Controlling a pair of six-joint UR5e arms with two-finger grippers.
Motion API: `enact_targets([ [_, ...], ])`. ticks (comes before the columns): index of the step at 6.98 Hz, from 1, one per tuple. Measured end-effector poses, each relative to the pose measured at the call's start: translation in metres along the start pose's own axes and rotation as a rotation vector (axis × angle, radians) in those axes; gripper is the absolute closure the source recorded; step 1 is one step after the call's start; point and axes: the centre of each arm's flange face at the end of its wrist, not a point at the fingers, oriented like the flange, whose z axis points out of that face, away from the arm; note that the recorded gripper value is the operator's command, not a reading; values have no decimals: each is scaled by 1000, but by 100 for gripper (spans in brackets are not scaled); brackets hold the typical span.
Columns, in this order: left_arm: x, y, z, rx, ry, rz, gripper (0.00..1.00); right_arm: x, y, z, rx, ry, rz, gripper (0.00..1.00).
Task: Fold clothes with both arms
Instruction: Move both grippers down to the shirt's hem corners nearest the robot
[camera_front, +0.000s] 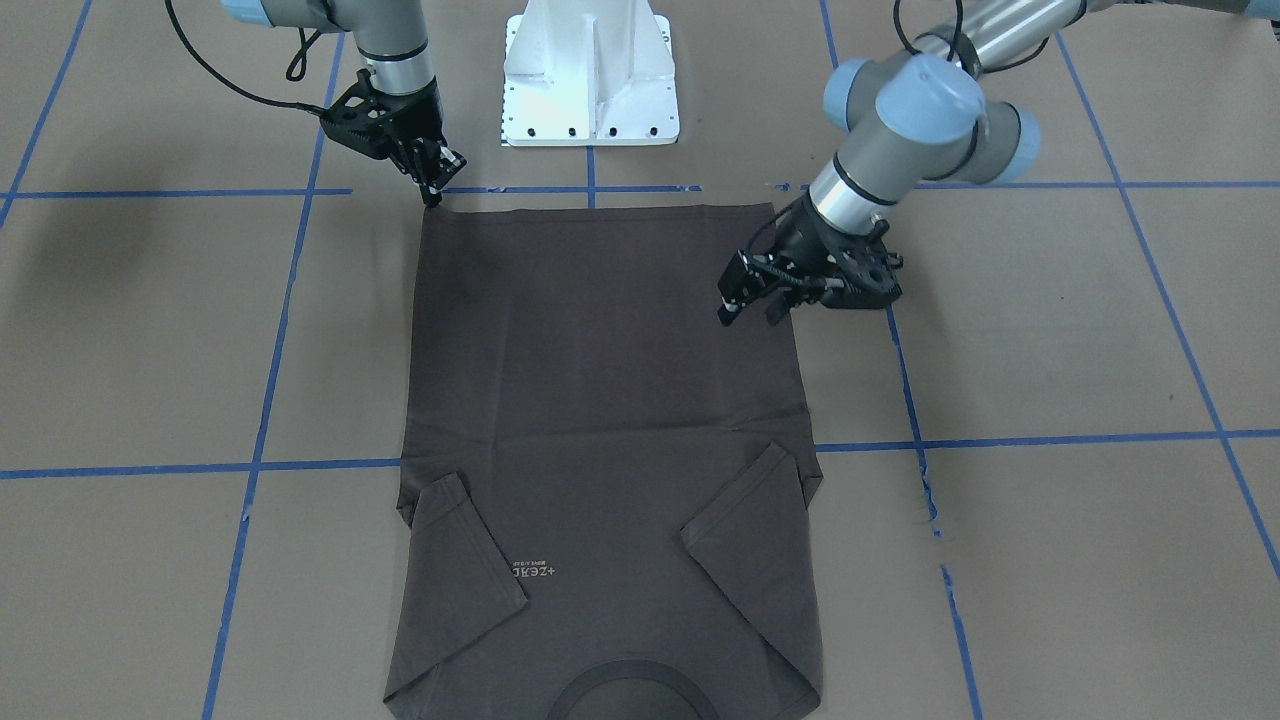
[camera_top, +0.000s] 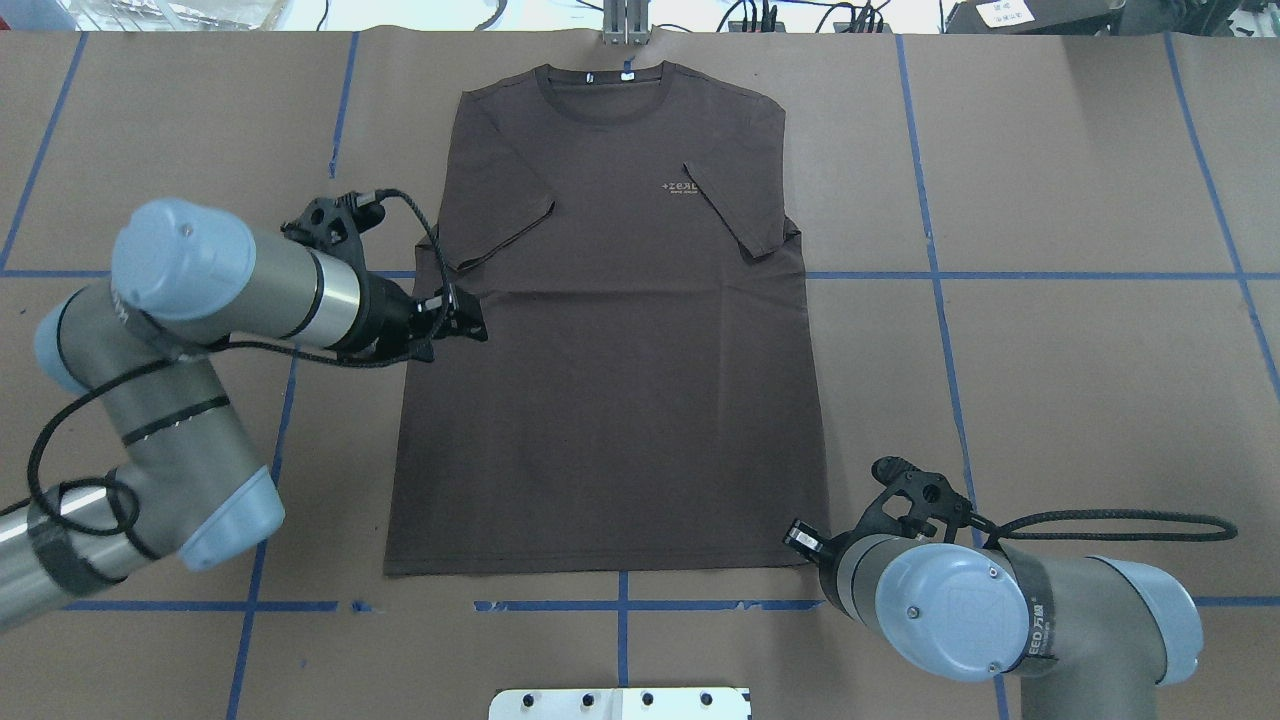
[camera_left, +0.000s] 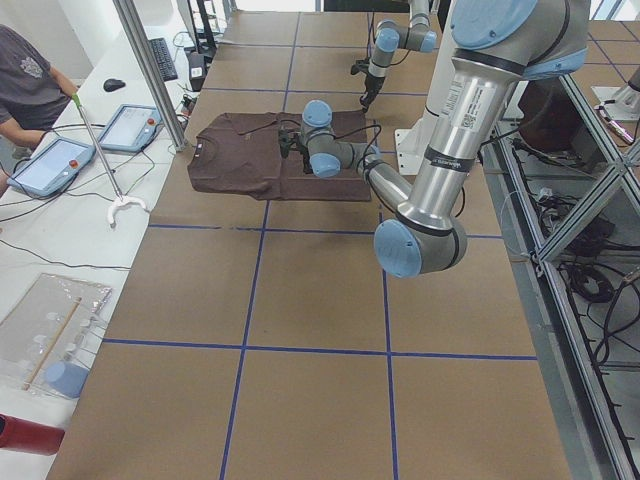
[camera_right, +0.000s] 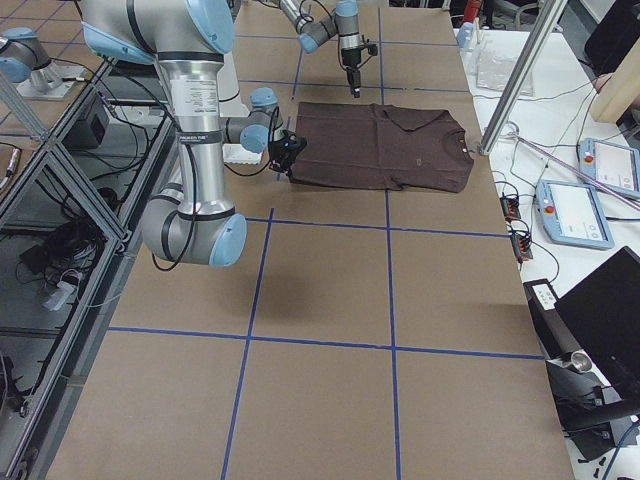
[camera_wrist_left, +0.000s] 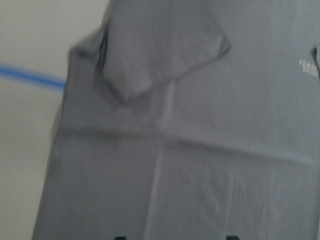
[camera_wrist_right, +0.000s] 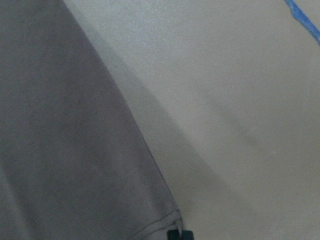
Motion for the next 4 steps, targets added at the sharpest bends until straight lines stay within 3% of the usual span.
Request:
enact_targets([
  [2,-47,91,-6,-2,-59,-42,27,0,-3,-9,-11,-10,5,100],
  [4,-82,151,7,7,-150,-75,31,1,-5,-14,-12,-9,7,100],
])
